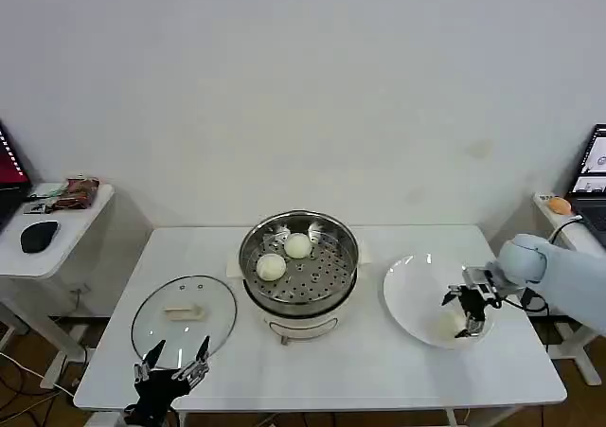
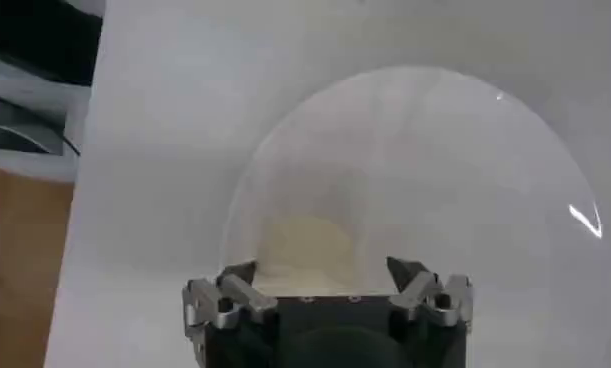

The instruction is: Take steamed baozi put them in steamer then cover it.

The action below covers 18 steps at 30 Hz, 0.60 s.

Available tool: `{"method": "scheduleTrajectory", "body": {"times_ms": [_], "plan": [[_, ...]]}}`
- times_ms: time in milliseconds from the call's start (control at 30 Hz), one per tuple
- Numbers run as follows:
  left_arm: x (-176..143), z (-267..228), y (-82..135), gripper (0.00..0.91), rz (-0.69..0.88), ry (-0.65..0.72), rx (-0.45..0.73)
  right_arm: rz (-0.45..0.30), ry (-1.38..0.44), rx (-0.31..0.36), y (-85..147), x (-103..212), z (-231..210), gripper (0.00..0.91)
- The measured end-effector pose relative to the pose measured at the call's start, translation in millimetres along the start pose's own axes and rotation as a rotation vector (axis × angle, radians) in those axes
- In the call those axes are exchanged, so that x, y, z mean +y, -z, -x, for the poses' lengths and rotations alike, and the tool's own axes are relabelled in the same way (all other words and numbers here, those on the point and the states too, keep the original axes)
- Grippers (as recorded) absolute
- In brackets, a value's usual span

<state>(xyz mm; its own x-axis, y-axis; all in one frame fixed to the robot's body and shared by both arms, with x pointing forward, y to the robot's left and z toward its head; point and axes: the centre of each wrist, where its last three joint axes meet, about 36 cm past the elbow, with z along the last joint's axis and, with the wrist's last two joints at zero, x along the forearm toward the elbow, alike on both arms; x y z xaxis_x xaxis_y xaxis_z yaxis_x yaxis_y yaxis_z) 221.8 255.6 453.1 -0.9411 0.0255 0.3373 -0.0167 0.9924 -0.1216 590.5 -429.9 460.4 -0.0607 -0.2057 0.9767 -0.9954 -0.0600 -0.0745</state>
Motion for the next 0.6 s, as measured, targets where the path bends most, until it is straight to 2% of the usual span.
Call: {"method": "scheduleTrajectory", "body": {"times_ms": [167,600], "plan": [[-0.3,0.0,0.8,0.907,0.001,0.000,-0.001,0.023,-0.001,-0.002,-2.5,0.2,1.3,0.705],[-1.1,-0.5,3.1,0.907,0.001,-0.002,-0.007,0.061,0.002,-0.013,-9.3,3.8,-4.5,0.685]]}}
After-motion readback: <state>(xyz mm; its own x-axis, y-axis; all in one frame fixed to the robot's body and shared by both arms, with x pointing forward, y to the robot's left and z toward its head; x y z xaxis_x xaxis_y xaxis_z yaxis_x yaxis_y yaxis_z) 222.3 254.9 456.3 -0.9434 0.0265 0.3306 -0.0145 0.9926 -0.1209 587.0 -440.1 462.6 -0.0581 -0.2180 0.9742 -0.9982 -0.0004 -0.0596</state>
